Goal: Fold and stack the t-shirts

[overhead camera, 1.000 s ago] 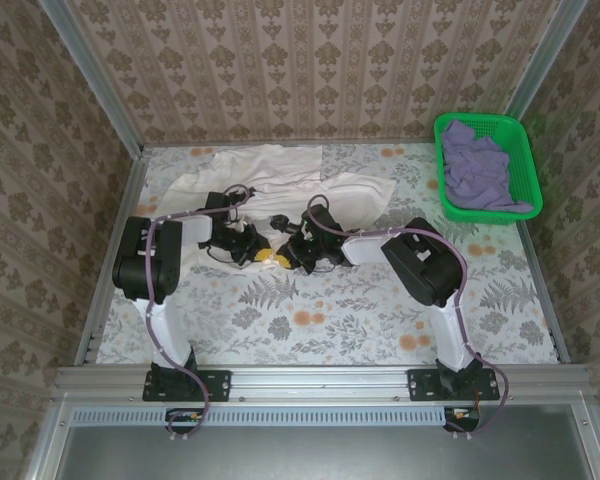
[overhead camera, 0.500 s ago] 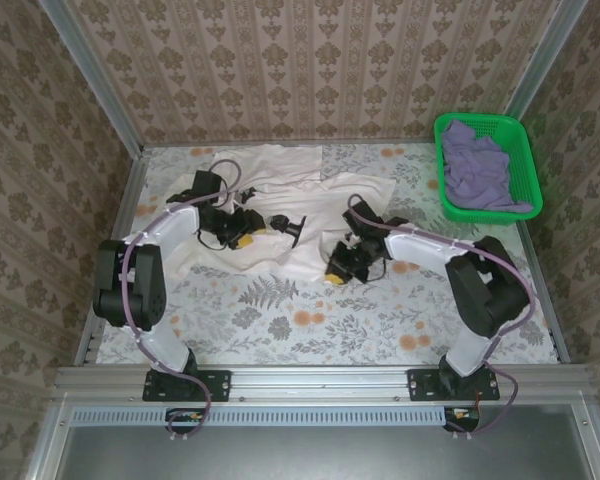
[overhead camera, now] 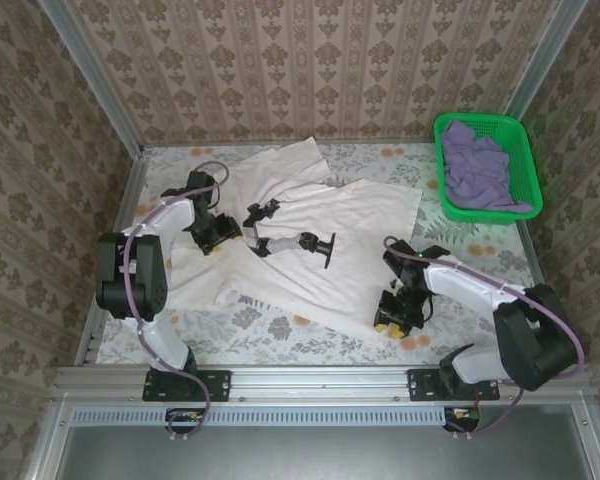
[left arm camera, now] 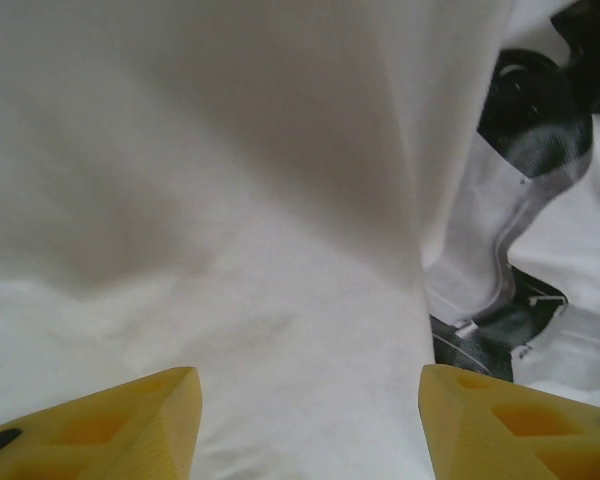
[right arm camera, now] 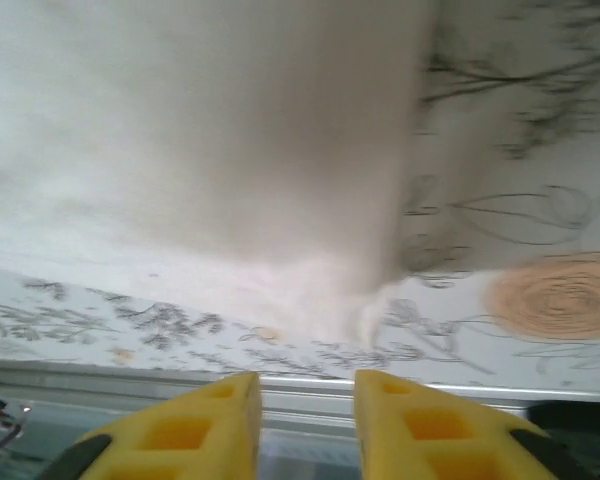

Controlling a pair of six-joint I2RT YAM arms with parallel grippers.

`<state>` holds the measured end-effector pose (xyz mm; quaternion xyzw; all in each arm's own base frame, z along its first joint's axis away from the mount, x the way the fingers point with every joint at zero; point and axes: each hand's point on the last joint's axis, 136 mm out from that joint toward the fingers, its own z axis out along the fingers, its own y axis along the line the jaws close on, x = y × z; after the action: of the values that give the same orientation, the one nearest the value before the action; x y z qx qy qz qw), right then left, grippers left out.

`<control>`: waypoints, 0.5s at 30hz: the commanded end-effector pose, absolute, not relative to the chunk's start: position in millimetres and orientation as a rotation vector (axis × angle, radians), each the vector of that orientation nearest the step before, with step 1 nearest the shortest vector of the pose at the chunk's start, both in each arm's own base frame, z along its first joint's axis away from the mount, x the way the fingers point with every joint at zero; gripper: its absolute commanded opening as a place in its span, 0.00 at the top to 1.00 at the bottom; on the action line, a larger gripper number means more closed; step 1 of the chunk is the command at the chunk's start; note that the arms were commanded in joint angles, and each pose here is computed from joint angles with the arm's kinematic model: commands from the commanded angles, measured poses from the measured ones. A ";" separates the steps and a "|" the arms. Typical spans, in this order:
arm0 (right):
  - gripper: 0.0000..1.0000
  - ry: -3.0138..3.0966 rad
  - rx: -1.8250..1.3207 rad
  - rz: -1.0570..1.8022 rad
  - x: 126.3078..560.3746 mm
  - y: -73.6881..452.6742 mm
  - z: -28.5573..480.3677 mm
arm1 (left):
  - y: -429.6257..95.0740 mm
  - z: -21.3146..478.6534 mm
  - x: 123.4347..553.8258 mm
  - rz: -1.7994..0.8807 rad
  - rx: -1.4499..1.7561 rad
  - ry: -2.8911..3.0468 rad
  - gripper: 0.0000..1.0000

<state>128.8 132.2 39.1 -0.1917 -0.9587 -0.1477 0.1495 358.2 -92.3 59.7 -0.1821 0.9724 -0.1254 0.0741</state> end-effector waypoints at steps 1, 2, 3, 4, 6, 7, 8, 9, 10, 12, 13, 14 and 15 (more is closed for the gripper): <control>0.58 -2.784 -0.760 -0.389 133.2 109.6 37.8 | -71.2 60.9 360.7 -0.239 -0.620 2.899 0.38; 0.56 -2.794 -0.812 -0.411 138.1 106.8 39.8 | -69.9 61.9 360.6 -0.242 -0.630 2.892 0.37; 0.53 -2.816 -0.850 -0.443 144.7 105.4 44.1 | -69.2 63.7 361.5 -0.247 -0.633 2.885 0.37; 0.49 -2.843 -0.897 -0.462 153.1 102.1 50.7 | -69.6 68.1 364.0 -0.254 -0.619 2.873 0.37; 0.48 -2.924 -0.938 -0.512 173.7 98.9 66.8 | -73.9 80.0 374.4 -0.269 -0.558 2.845 0.37; 0.49 -2.983 -0.950 -0.523 187.8 96.4 76.8 | -79.0 88.2 383.0 -0.282 -0.506 2.825 0.37; 0.50 -3.034 -0.949 -0.524 200.3 94.9 84.2 | -83.5 94.1 391.1 -0.290 -0.465 2.810 0.38; 0.51 -3.088 -0.941 -0.540 217.5 95.5 92.3 | -90.2 100.8 401.3 -0.302 -0.422 2.793 0.39; 0.53 -3.129 -0.927 -0.548 236.1 96.7 98.7 | -99.0 107.6 413.0 -0.326 -0.376 2.773 0.42; 0.60 -3.189 -0.889 -0.517 272.6 99.2 106.9 | -118.8 116.3 436.0 -0.393 -0.295 2.734 0.50; 0.63 -3.222 -0.847 -0.472 292.5 99.9 108.3 | -129.9 119.7 449.4 -0.427 -0.255 2.708 0.57; 0.65 -3.240 -0.833 -0.412 308.1 98.3 106.7 | -139.1 121.6 460.9 -0.452 -0.221 2.684 0.62; 0.67 -3.272 -0.826 -0.370 328.7 96.9 106.8 | -148.2 123.8 474.1 -0.474 -0.199 2.657 0.66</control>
<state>279.2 108.0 107.1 -0.2613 -0.9503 -0.1530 -0.0718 451.2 -123.1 126.6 -0.1136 0.9622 -0.1462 0.1999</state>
